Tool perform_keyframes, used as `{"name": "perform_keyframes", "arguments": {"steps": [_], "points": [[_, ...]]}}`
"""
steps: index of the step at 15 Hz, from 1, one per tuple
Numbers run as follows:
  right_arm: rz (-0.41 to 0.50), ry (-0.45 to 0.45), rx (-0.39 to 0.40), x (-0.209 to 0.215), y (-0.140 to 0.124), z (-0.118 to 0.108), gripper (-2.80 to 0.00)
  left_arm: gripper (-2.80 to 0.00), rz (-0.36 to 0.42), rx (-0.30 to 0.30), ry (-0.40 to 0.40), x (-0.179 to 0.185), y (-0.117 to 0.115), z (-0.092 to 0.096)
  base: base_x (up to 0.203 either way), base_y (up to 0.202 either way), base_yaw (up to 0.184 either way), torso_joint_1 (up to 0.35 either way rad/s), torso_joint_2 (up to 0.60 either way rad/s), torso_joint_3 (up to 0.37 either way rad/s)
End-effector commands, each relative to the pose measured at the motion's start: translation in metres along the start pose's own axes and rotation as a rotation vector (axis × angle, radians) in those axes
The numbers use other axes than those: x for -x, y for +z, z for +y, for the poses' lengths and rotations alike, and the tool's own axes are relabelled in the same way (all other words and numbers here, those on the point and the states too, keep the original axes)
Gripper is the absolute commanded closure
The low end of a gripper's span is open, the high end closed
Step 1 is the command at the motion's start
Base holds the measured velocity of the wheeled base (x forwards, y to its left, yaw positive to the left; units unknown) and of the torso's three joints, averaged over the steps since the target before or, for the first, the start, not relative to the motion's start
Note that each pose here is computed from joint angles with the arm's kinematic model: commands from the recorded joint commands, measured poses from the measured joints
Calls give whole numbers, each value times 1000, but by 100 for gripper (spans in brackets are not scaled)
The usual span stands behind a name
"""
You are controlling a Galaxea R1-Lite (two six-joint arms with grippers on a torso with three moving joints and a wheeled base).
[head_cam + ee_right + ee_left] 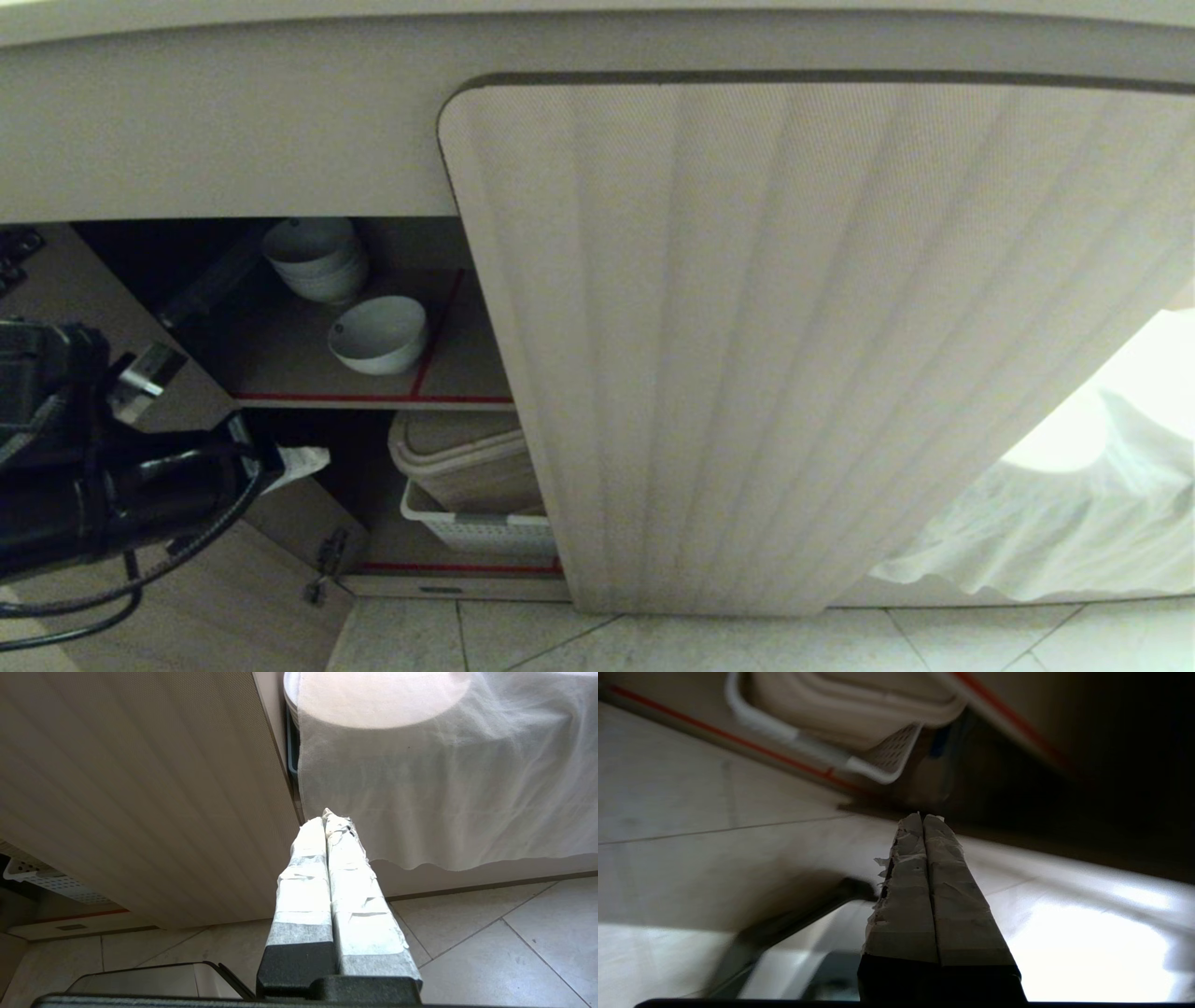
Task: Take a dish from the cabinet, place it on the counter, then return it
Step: Take the bowl from the cabinet
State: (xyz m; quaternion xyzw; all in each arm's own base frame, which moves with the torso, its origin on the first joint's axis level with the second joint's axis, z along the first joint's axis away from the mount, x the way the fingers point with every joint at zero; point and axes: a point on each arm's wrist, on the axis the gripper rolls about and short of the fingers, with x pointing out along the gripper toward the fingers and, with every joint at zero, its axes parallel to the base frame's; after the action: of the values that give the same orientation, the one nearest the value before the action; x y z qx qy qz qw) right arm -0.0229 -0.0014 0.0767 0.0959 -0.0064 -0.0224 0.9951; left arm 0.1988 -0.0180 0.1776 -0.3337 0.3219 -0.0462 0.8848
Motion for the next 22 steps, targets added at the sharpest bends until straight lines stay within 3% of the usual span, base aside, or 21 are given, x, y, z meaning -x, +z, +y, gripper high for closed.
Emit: {"name": "perform_keyframes", "arguments": {"steps": [1, 9, 16, 20, 22], "points": [[-1, 0, -1, 0, 0, 0, 0, 0, 28, 55, 0, -17, -3, -5, 0, 0, 0, 0, 0, 0], [-1, 0, -1, 0, 0, 0, 0, 0, 11, 206, 66, -19, -8, 3, 0, 0, 0, 0, 0, 0], [-1, 0, 0, 0, 0, 0, 0, 0, 15, 244, 136, -38, -3, 13, 0, 0, 0, 0, 0, 0], [-1, 0, 0, 0, 0, 0, 0, 0, -35, 333, 100, -48, 8, 9, 0, 0, 0, 0, 0, 0], [0, 1, -1, 0, 0, 0, 0, 0, -42, 339, 92, -50, 12, 6, 0, 0, 0, 0, 0, 0]]}}
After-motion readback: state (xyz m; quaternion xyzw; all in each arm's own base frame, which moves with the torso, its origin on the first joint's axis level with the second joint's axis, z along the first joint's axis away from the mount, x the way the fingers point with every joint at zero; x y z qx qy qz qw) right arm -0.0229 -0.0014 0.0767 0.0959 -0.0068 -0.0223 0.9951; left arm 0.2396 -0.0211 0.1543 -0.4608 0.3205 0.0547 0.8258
